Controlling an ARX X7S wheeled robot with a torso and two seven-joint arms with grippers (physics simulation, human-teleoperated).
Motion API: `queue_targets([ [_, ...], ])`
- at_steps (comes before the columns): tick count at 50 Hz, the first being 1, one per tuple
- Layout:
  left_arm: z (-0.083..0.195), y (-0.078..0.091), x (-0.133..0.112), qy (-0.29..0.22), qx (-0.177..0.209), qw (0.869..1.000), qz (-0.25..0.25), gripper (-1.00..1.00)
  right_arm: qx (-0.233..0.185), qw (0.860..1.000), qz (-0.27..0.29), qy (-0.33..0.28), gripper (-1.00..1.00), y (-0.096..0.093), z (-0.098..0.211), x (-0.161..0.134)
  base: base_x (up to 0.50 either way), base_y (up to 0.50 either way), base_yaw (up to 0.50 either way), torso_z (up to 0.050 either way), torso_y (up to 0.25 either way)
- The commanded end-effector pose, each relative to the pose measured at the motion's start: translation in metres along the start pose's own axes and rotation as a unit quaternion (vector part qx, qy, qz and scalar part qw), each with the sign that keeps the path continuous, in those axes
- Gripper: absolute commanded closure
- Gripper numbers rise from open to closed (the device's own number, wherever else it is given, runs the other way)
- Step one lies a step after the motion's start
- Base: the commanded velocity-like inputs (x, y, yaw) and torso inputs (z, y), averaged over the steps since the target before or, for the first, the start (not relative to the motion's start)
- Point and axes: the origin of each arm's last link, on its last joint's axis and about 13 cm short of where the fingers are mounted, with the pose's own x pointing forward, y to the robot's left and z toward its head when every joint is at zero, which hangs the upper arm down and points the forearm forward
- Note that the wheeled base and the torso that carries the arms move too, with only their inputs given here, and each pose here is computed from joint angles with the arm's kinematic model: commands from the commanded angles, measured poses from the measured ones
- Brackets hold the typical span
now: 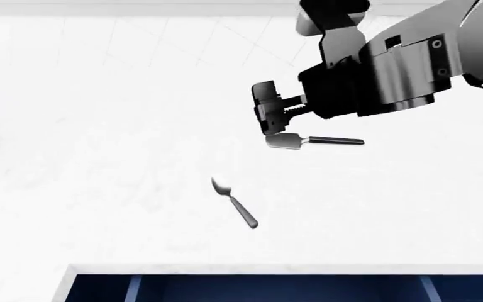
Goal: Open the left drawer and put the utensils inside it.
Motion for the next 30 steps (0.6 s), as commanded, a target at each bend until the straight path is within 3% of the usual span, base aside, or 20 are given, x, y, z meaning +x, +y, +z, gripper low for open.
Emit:
queue_targets([
  [1,-0.002,-0.002,-0.001,0.002,0.0,1.0,-0.001,-1.0,-0.031,0.998,0.032,0.045,-1.0,0.009,-0.006,0.01,0.0,0.0,0.0,0.0,0.0],
  [20,-0.004,-0.004,-0.001,0.004,0.001,1.0,-0.002,-1.0,-0.049,0.991,0.059,0.113,-1.0,0.023,-0.035,0.052,0.0,0.0,0.0,0.0,0.0],
  [30,-0.006,-0.007,-0.004,0.007,0.0,1.0,-0.004,-1.0,-0.018,0.991,0.089,0.1,-1.0,0.028,-0.039,0.071,0.0,0.0,0.0,0.0,0.0],
])
